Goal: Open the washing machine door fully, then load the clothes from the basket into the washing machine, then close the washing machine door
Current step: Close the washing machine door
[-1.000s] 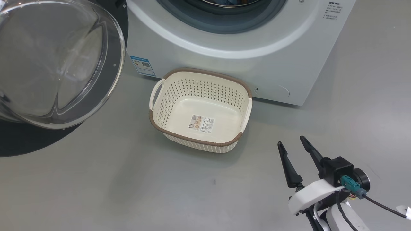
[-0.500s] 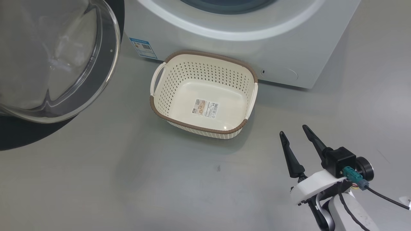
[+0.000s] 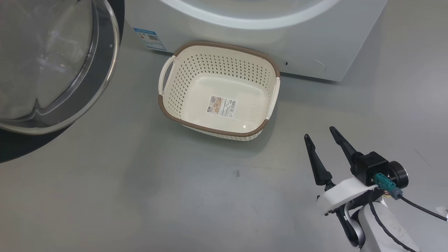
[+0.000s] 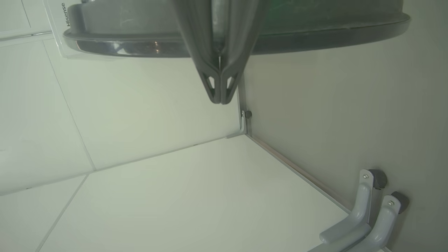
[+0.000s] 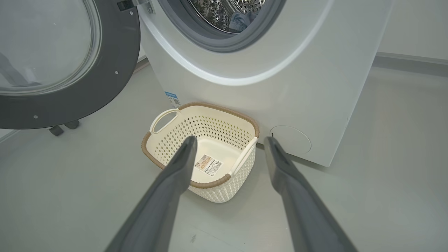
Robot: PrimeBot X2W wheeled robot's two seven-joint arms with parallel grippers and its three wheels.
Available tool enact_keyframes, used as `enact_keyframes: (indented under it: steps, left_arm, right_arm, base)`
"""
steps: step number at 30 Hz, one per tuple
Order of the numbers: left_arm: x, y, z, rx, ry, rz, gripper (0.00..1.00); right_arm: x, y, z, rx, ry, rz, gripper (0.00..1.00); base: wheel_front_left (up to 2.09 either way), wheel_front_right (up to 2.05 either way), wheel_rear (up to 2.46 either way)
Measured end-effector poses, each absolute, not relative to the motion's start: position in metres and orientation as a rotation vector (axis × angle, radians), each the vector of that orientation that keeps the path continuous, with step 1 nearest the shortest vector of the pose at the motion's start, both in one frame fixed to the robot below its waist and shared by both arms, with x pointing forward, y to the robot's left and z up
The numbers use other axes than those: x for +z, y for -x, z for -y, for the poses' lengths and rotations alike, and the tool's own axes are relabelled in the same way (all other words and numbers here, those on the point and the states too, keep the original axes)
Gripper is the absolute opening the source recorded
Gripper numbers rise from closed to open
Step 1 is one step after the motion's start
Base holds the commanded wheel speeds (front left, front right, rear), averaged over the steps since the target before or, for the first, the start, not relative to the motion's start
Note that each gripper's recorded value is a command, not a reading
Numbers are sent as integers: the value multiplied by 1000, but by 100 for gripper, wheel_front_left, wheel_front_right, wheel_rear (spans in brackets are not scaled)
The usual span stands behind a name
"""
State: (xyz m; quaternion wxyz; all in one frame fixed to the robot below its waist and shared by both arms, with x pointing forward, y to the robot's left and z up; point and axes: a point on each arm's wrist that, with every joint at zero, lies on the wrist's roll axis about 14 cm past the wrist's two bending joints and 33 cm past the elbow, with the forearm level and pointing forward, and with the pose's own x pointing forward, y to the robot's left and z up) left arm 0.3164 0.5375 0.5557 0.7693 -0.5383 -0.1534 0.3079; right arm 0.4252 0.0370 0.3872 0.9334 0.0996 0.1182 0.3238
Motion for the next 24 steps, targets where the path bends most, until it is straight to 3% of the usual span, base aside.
enact_keyframes:
  steps: [24]
  left_arm:
    - [550, -336, -525, 578, 1239, 246, 0]
  right_arm:
    - [383, -428, -30, 646, -188, -251, 100]
  base:
    - [0, 0, 0]
